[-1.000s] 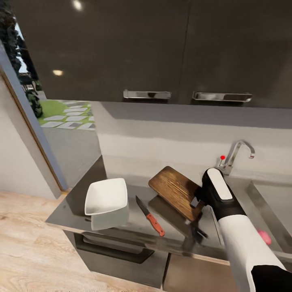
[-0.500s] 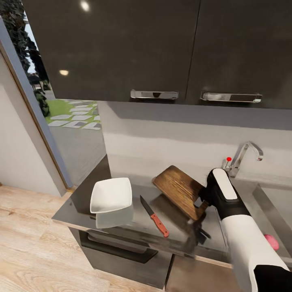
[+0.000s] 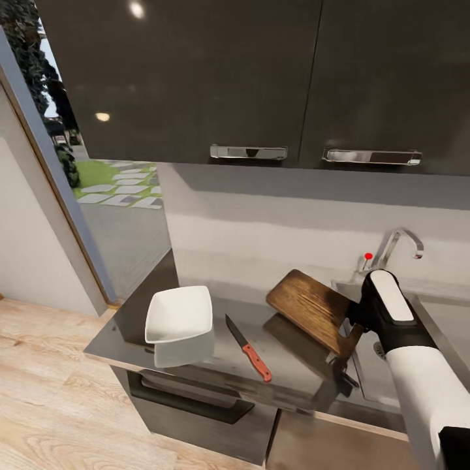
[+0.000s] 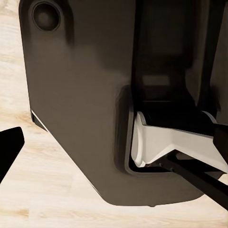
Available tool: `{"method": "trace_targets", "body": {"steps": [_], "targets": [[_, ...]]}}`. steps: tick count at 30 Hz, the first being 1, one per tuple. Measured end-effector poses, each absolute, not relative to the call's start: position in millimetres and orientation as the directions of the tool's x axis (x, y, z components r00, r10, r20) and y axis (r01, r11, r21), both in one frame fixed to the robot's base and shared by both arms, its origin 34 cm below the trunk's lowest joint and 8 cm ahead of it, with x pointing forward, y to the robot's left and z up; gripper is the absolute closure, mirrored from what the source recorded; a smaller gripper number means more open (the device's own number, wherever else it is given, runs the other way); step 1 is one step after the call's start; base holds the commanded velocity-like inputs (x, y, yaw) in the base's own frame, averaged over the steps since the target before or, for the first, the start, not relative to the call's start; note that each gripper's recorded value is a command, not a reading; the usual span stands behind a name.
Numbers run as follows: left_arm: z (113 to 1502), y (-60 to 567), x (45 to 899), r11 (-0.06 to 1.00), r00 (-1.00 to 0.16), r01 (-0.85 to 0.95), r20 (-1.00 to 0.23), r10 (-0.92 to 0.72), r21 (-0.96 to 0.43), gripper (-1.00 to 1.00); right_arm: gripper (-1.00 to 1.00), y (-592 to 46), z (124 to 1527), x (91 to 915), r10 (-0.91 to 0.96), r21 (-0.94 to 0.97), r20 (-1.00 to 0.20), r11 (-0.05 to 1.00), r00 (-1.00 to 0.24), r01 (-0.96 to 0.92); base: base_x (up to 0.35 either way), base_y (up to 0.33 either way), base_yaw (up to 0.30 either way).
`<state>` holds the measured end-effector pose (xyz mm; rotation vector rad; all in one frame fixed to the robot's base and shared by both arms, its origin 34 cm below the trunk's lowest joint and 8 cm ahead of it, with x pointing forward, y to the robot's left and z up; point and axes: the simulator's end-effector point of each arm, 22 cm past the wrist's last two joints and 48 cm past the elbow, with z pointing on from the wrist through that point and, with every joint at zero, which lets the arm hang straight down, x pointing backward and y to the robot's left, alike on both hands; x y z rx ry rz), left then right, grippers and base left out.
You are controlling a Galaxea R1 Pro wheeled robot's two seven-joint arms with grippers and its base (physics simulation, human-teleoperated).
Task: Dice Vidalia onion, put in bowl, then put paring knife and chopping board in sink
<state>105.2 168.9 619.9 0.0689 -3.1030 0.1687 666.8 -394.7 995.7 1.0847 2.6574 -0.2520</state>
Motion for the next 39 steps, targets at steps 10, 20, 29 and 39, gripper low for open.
{"method": "trace_targets", "body": {"steps": [10,20,29,39], "targets": [[620,169,105,0.993,-0.998,-0.046,0.036,-0.042,-0.108,-1.00,1.00,-394,995,666,0.638,-0.070,-0.293,0.729,-0.712,0.681,0.000,0.000,0.000],[620,168,105,0.993,-0.998,-0.046,0.036,-0.043,-0.110,-1.00,1.00,-387,995,668,0.589,-0.109,-0.309,0.758,-0.747,0.643,0.000,0.000,0.000],[620,169,105,0.993,-0.998,-0.046,0.036,-0.042,-0.109,-1.00,1.00,-374,995,671,0.515,-0.161,-0.327,0.796,-0.792,0.584,0.000,0.000,0.000],[620,168,105,0.993,-0.998,-0.046,0.036,-0.043,-0.109,-1.00,1.00,-373,995,671,0.512,-0.161,-0.328,0.798,-0.794,0.581,0.000,-0.041,0.002]]}}
